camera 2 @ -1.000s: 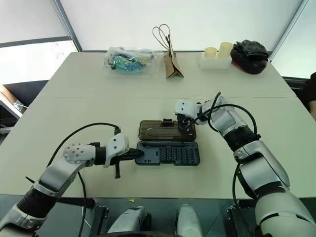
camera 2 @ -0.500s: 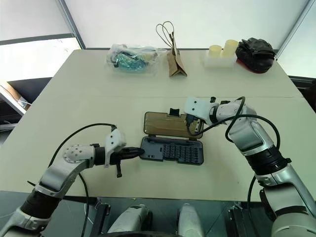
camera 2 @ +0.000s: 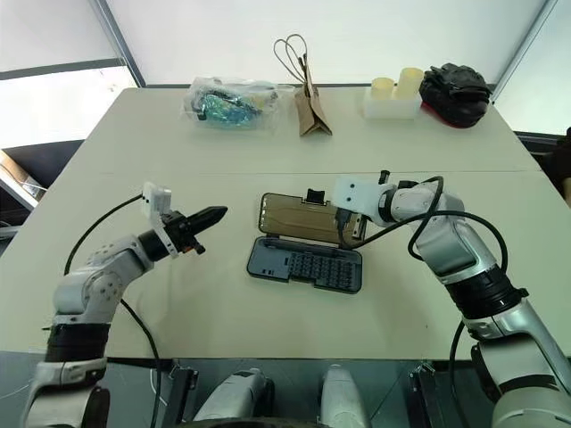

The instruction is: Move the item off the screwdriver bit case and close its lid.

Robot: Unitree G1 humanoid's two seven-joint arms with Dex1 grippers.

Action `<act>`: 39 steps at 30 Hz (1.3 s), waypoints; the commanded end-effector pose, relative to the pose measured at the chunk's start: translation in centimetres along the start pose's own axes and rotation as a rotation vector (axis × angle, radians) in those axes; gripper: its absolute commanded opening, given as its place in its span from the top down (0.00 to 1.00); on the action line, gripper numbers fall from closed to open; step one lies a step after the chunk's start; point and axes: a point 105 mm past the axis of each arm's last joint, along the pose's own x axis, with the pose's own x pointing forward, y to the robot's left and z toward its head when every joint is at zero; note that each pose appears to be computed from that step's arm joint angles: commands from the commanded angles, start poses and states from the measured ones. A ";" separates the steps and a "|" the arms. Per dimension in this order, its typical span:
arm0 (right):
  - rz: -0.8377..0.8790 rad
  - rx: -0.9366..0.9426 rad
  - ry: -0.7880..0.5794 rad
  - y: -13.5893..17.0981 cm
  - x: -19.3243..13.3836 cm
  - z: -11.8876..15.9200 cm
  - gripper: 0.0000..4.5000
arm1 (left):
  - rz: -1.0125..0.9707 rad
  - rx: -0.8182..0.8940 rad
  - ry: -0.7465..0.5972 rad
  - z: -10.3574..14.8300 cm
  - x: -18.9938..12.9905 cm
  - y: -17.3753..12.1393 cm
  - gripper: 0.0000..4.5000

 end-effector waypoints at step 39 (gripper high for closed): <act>0.201 0.427 -0.428 -0.1 -12.7 8.6 0.01 | -0.709 0.187 0.213 0.3 4.2 -6.2 1.00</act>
